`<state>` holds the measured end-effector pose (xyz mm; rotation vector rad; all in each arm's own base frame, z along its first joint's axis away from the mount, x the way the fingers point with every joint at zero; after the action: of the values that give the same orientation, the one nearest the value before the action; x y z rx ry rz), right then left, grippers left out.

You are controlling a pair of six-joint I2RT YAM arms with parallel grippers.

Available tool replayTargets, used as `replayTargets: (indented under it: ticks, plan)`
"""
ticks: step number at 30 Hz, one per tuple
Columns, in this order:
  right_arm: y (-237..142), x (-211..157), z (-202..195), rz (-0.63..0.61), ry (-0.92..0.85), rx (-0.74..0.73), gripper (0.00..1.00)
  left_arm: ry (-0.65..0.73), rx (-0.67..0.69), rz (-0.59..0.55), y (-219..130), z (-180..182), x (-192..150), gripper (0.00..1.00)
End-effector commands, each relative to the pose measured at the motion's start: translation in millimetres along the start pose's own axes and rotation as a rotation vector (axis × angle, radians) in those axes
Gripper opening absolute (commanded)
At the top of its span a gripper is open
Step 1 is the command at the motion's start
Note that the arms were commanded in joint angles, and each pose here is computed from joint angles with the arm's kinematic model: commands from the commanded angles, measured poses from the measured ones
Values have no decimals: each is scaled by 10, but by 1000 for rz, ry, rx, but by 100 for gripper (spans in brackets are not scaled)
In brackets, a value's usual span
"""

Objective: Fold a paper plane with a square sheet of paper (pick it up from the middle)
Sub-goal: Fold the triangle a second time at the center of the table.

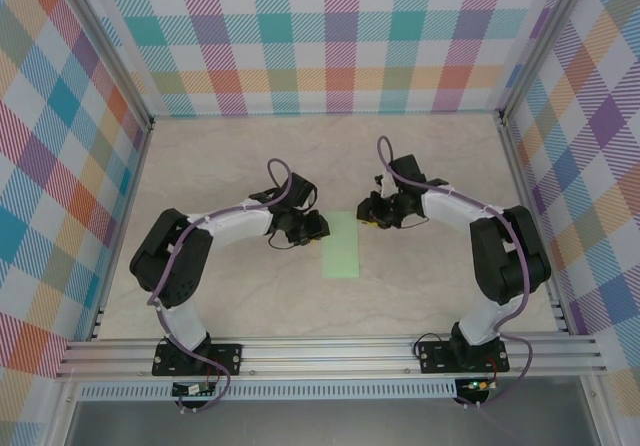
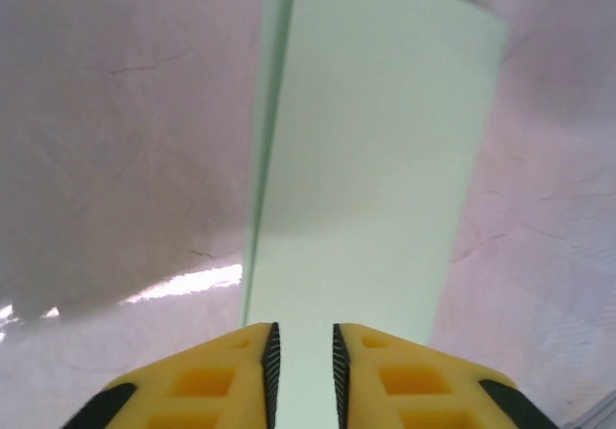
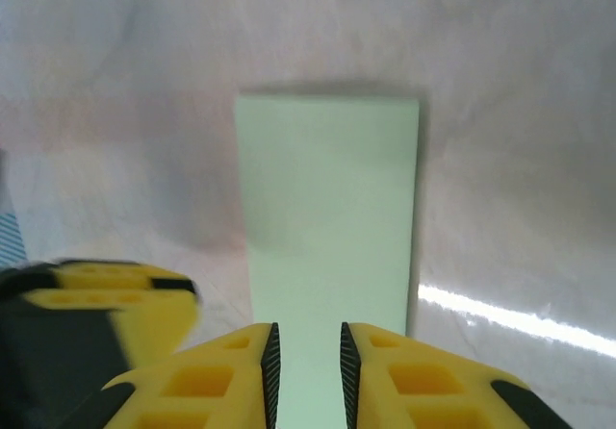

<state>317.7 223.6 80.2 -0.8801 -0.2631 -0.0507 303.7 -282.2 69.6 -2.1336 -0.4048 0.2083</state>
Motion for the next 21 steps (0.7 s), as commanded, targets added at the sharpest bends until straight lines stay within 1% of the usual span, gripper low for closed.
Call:
replayTargets:
  ticks: [1, 4, 7, 10, 15, 21]
  plan:
    - [67, -367, -78, 82, 48, -56, 25, -14, 30, -25, -167, 124, -76, 32]
    - [136, -554, -45, 118, 54, -44, 21, -48, 23, -7, -156, 228, -158, 40]
    - [161, -668, -31, 133, 56, -44, 17, -67, -48, 25, -125, 171, -224, 43]
    - [169, -732, -55, 140, 64, -41, 15, -78, -81, 51, -96, 151, -270, 46]
    - [186, -770, -47, 152, 67, -23, 13, -85, -92, 73, -33, 140, -284, 48]
    - [250, -774, -52, 165, 72, -8, 12, -89, -66, 74, 30, 172, -260, 49]
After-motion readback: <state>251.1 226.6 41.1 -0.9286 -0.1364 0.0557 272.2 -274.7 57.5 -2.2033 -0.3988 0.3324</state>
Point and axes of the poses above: each hand's point on the last joint's axis, 136 mm out from that joint toward the fingers, its own y axis out along the fingers, its own z axis along the line the jaws close on, x = y × z, the point moved 1 cm from there along -y, back along the fingers, and after that the axes turned 12 degrees about -y, right-handed, at the moved point
